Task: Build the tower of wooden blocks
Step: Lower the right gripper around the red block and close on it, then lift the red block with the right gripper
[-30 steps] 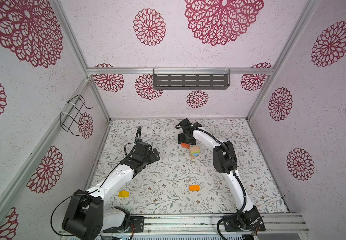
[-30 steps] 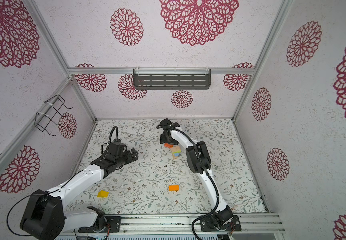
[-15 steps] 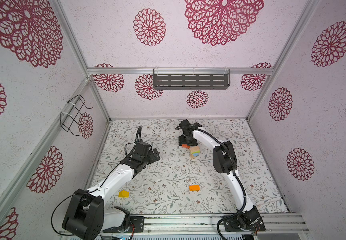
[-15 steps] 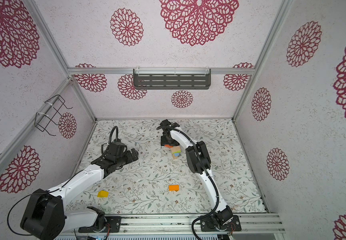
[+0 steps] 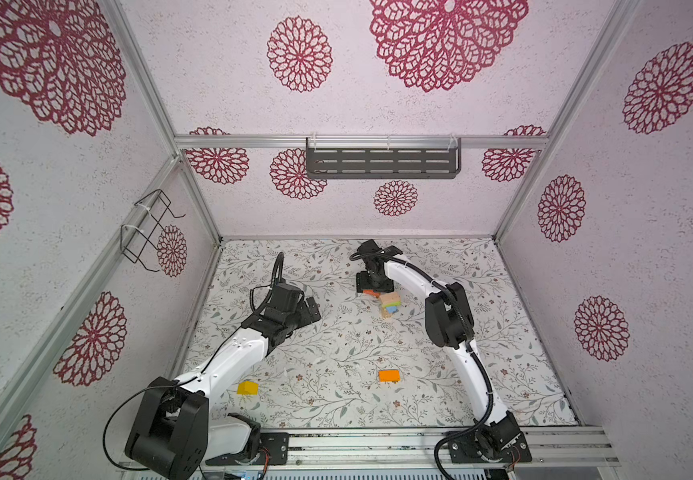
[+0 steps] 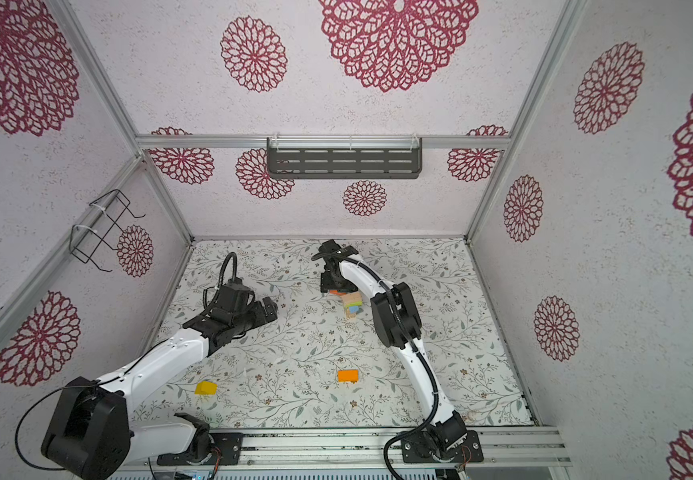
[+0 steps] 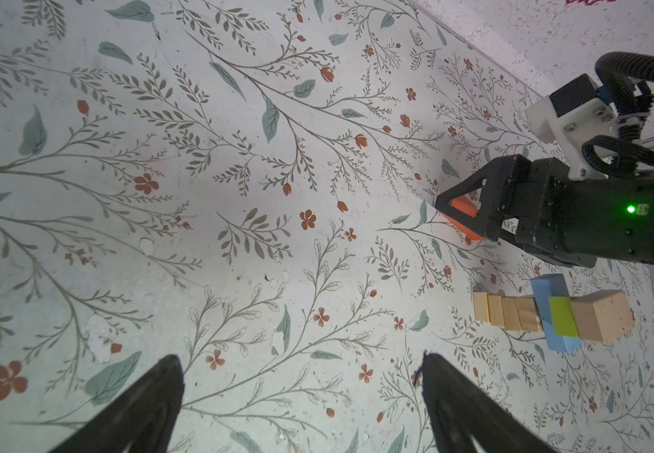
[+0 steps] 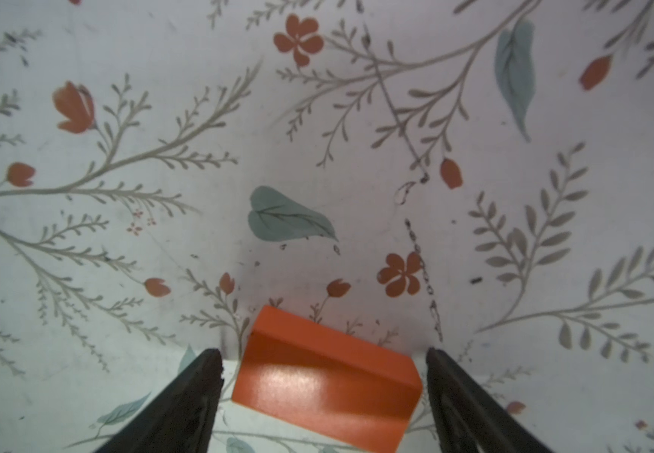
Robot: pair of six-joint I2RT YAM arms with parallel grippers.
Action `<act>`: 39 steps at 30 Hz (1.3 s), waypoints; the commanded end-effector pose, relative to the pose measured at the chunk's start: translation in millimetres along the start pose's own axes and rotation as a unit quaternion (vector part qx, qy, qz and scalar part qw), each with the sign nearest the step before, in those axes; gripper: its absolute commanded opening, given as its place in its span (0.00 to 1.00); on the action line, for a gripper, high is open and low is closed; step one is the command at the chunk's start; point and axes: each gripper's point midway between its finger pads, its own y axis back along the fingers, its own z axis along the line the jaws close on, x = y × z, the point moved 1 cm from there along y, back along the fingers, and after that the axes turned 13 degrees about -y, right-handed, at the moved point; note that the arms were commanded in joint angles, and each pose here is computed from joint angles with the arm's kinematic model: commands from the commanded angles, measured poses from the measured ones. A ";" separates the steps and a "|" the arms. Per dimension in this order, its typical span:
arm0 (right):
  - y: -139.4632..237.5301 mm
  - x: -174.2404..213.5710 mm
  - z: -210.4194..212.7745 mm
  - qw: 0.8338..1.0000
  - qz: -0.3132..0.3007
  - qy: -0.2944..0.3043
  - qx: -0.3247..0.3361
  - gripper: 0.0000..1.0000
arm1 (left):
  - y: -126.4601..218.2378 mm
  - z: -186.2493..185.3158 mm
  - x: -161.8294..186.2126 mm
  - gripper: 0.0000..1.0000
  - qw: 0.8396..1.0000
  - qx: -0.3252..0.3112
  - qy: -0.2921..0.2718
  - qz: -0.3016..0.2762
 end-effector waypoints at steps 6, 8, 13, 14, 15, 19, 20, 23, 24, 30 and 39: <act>0.4 -6.1 16.7 0.999 -0.009 -0.014 -0.032 0.83 | -3.8 6.2 1.6 0.97 1.000 -0.006 0.002 0.000; -3.1 -4.8 16.2 0.999 -0.007 -0.013 -0.031 0.82 | -4.0 6.6 2.3 0.97 1.000 -0.006 0.002 0.001; -10.4 -0.6 12.0 1.000 0.000 -0.010 -0.020 0.79 | -5.4 7.1 3.0 0.97 1.000 -0.005 0.004 0.002; -10.5 -0.1 11.7 1.000 0.000 -0.009 -0.018 0.78 | -5.7 7.2 2.8 0.97 1.000 -0.005 0.004 0.002; -9.9 -0.5 11.3 1.000 -0.001 -0.008 -0.016 0.77 | -5.8 7.1 2.8 0.97 1.000 -0.005 0.004 0.002; -6.6 -0.3 9.7 1.000 -0.008 0.002 -0.005 0.76 | -6.5 6.8 3.4 0.97 1.000 -0.005 0.004 0.003; -5.7 0.0 8.4 1.000 -0.010 0.005 0.001 0.76 | -6.5 6.7 3.5 0.97 1.000 -0.004 0.004 0.004; -4.3 0.6 4.5 1.000 -0.014 0.011 0.014 0.76 | -7.2 6.8 3.5 0.97 1.000 -0.004 0.006 0.004; -4.5 1.3 3.3 1.000 -0.014 0.013 0.019 0.77 | -7.6 6.9 3.9 0.97 1.000 -0.004 0.006 0.005; -3.5 4.5 -3.1 0.999 -0.017 0.023 0.043 0.79 | -7.6 6.3 3.8 0.97 1.000 -0.003 0.005 0.005; -2.4 3.1 -5.1 0.998 -0.021 0.023 0.049 0.76 | -7.6 6.6 4.1 0.97 1.000 -0.004 0.006 0.005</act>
